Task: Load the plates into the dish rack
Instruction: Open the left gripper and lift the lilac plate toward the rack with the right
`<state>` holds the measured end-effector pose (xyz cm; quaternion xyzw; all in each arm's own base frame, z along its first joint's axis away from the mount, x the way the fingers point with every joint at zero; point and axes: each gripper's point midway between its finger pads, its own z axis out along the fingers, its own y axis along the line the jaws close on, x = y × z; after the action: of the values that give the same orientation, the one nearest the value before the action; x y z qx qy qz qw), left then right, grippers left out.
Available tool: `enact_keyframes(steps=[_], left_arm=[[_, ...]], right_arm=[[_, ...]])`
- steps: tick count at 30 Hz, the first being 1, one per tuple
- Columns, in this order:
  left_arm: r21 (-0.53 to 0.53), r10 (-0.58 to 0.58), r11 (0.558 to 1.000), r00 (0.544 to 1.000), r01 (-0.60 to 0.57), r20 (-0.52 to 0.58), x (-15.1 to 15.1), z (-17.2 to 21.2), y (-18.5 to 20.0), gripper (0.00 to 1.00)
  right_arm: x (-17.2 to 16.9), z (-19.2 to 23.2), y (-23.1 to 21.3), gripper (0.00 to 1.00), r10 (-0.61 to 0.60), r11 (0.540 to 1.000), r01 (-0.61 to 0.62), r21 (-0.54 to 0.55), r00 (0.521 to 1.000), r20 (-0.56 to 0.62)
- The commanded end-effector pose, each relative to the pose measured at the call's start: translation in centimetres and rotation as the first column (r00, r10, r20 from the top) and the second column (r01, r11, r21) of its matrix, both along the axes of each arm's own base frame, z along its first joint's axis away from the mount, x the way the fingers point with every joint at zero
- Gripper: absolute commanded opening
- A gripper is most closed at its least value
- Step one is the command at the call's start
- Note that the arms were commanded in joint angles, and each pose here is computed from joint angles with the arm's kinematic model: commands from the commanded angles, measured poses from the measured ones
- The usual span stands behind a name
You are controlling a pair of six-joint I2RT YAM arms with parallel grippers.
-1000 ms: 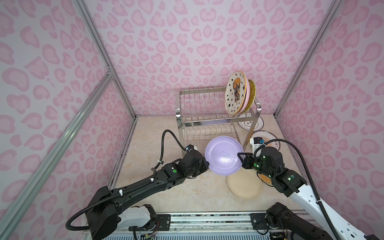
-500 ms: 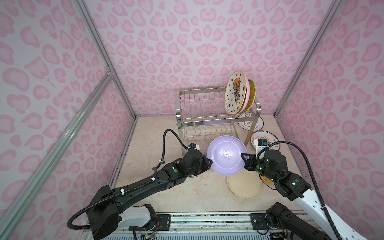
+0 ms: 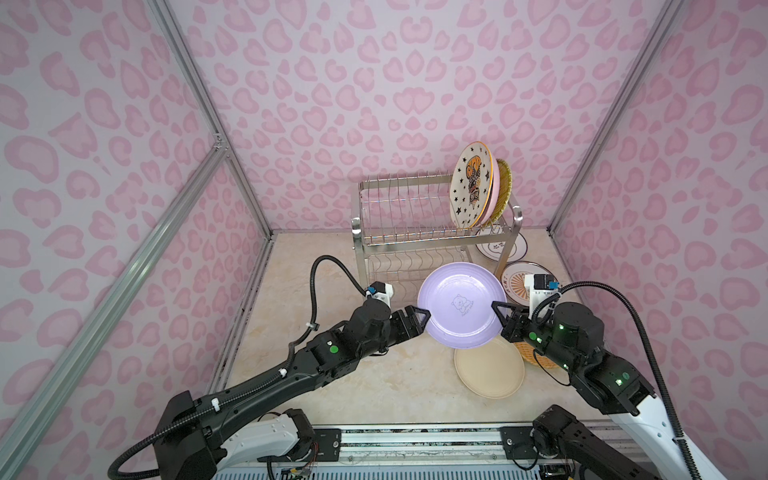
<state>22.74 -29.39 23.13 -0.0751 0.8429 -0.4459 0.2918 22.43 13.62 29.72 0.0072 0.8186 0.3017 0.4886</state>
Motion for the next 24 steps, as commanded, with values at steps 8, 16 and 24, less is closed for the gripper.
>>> enact_keyframes(steps=[8, 16, 24], left_arm=[[-0.003, 0.132, 0.991, 0.963, -0.135, 0.234, -0.4, 4.4, 6.1, 0.98], [-0.049, 0.100, 0.995, 0.936, -0.089, 0.337, -1.7, 6.8, 7.2, 0.98], [-0.057, 0.098, 0.995, 0.928, -0.083, 0.358, -2.0, 6.9, 7.5, 0.97]], right_arm=[[-2.6, 7.4, -0.3, 0.00, 0.064, 0.994, -0.078, 0.073, 0.982, 0.177], [-2.1, 9.9, -0.9, 0.00, 0.029, 0.998, -0.043, 0.053, 0.971, 0.236], [-0.9, 14.2, -1.3, 0.00, -0.030, 0.998, 0.011, 0.066, 0.953, 0.301]])
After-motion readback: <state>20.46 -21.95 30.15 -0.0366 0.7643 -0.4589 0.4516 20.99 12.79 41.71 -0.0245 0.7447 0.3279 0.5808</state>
